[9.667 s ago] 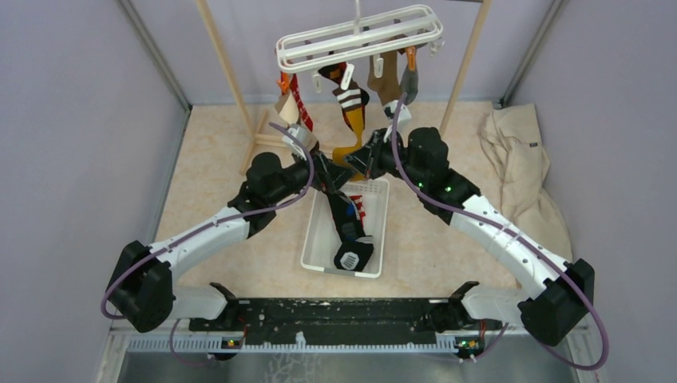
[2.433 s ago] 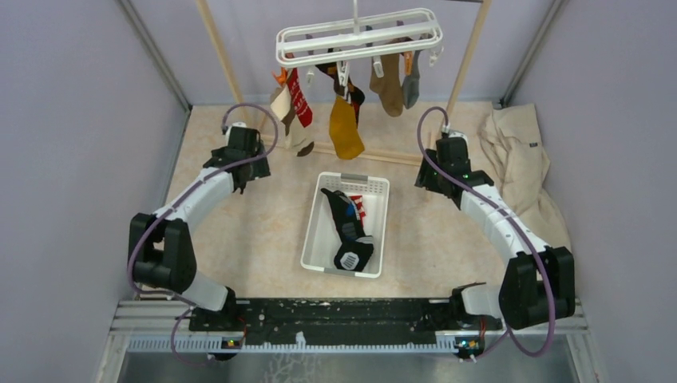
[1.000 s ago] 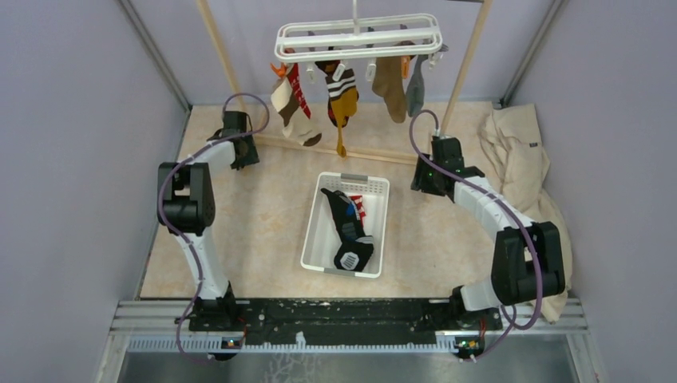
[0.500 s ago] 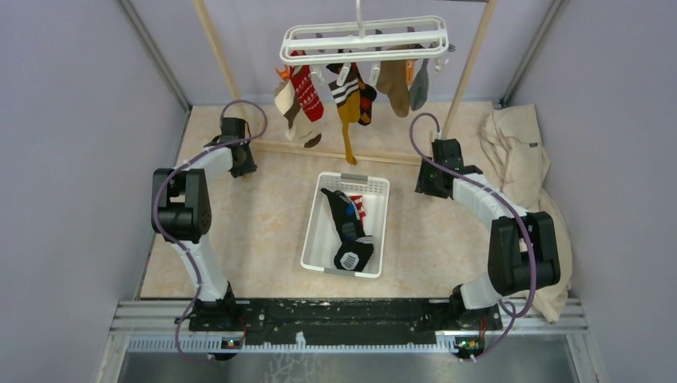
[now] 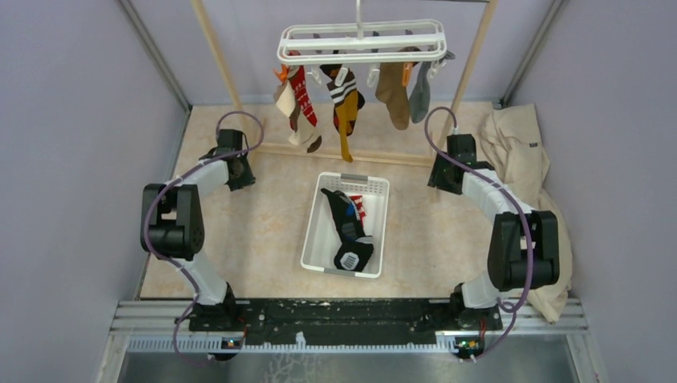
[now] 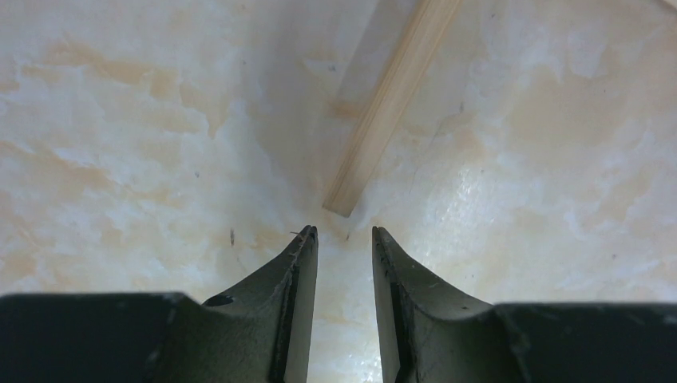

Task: Remove the socks clipped to the hanger
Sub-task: Move the clothesline to the center of the board, then remove the sock from the hanger.

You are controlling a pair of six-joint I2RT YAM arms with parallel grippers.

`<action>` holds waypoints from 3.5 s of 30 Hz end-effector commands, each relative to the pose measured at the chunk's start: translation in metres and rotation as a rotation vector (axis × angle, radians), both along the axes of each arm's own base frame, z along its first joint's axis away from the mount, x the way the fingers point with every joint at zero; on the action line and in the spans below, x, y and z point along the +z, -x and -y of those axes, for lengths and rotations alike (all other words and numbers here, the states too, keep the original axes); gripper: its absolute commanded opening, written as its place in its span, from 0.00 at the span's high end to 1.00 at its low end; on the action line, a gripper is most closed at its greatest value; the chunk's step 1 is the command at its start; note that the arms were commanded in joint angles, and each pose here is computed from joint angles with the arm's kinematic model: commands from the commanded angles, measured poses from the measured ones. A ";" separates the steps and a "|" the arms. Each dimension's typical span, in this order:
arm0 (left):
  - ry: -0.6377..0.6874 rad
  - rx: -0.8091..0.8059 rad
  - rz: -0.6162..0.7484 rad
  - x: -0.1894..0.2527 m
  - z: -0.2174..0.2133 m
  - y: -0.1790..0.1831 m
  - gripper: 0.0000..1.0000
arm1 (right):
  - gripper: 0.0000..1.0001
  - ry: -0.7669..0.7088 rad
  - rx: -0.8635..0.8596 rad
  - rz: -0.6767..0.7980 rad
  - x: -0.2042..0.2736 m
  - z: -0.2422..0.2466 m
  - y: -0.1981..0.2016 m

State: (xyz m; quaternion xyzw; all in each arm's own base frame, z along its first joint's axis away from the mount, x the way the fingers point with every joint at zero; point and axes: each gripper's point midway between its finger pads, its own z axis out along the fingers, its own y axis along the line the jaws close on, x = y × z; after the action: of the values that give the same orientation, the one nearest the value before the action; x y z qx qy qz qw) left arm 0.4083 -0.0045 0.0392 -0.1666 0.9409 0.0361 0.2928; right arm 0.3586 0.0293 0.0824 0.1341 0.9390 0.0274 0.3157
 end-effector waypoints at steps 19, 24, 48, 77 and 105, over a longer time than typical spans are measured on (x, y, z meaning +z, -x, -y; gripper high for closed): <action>-0.052 -0.021 0.053 0.022 -0.001 -0.026 0.38 | 0.52 -0.047 -0.003 0.029 0.000 0.007 -0.022; -0.069 -0.053 0.058 0.018 -0.001 -0.046 0.40 | 0.53 -0.050 -0.007 0.015 -0.007 0.007 -0.024; -0.017 -0.013 -0.016 -0.009 0.000 -0.018 1.00 | 0.85 0.034 -0.030 -0.065 -0.040 0.015 -0.017; 0.050 0.066 0.058 0.017 0.007 0.068 0.94 | 0.94 0.014 -0.064 -0.016 -0.024 0.008 0.046; 0.112 -0.008 0.289 0.095 0.051 0.086 0.01 | 0.57 -0.245 0.565 0.682 0.206 -0.166 0.064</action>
State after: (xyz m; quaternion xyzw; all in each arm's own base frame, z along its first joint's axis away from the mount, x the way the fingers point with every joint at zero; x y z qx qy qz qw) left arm 0.3213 -0.0451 0.1150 -0.1854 0.9018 -0.0406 0.3881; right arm 0.2837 0.1512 0.2140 -0.0381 0.8439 0.2377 0.4795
